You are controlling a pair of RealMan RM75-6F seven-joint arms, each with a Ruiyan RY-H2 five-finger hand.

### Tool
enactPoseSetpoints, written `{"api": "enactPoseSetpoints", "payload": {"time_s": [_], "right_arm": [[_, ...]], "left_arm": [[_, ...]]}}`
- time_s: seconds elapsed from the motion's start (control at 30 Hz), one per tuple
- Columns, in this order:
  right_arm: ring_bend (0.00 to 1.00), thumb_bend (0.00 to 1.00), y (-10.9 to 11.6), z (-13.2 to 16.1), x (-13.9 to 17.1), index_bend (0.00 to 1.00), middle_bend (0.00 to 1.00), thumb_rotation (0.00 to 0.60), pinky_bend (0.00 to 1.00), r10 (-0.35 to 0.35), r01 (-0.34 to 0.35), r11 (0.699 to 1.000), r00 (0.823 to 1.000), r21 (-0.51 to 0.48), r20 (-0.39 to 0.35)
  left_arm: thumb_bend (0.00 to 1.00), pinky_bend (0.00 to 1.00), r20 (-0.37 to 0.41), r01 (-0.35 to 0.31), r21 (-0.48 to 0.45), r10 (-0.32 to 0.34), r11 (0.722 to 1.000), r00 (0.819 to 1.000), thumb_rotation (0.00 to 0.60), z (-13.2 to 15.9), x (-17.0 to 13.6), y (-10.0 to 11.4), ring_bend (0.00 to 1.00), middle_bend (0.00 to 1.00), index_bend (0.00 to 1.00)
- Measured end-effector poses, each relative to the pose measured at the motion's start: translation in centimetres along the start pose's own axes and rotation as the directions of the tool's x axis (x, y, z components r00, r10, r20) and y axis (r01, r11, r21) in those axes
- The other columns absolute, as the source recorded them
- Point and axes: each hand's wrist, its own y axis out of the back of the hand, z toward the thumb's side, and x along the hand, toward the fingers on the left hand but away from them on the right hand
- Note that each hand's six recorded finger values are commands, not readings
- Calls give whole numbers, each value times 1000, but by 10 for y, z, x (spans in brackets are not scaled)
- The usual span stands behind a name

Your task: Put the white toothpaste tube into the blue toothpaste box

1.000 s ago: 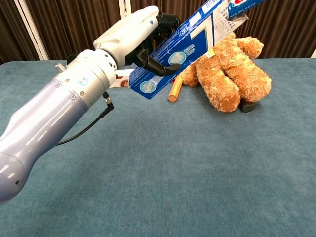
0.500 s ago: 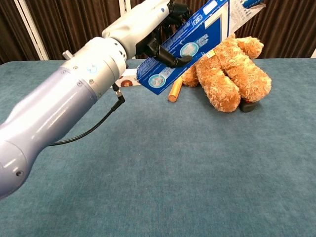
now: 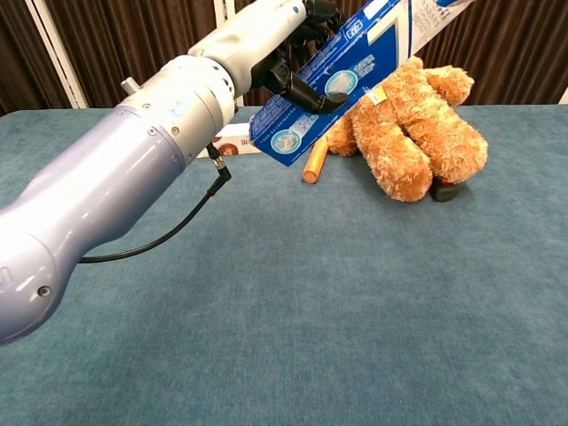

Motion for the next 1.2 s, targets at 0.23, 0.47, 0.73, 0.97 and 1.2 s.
{"api": "enactPoseSetpoints", "payload": {"time_s": [0.23, 0.47, 0.73, 0.97, 1.2], "right_arm": [[729, 405, 0, 1, -1, 750, 744, 600, 567, -10, 10, 1000, 1000, 13, -10], [729, 405, 1, -1, -3, 750, 744, 600, 567, -22, 23, 1000, 1000, 17, -5], [729, 405, 1, 1, -4, 750, 744, 600, 567, -36, 36, 999, 999, 14, -10], [729, 405, 2, -3, -4, 750, 744, 600, 567, -43, 43, 999, 999, 16, 2], [728, 406, 3, -7, -2, 696, 745, 600, 567, -55, 55, 998, 998, 18, 24]], "left_arm": [[446, 549, -5, 3, -13, -3, 1000, 1000, 600, 8, 8, -3, 487, 536, 366], [446, 549, -9, 8, -23, -9, 1000, 1000, 600, 17, 14, -6, 487, 536, 366], [446, 549, 15, 19, -20, -19, 1000, 1000, 600, 32, 19, -12, 487, 536, 366], [446, 549, 41, 18, -16, -17, 1000, 999, 600, 49, 24, -16, 487, 536, 366], [446, 549, 40, 8, -12, -7, 1000, 999, 600, 54, 26, -18, 487, 536, 366]]}}
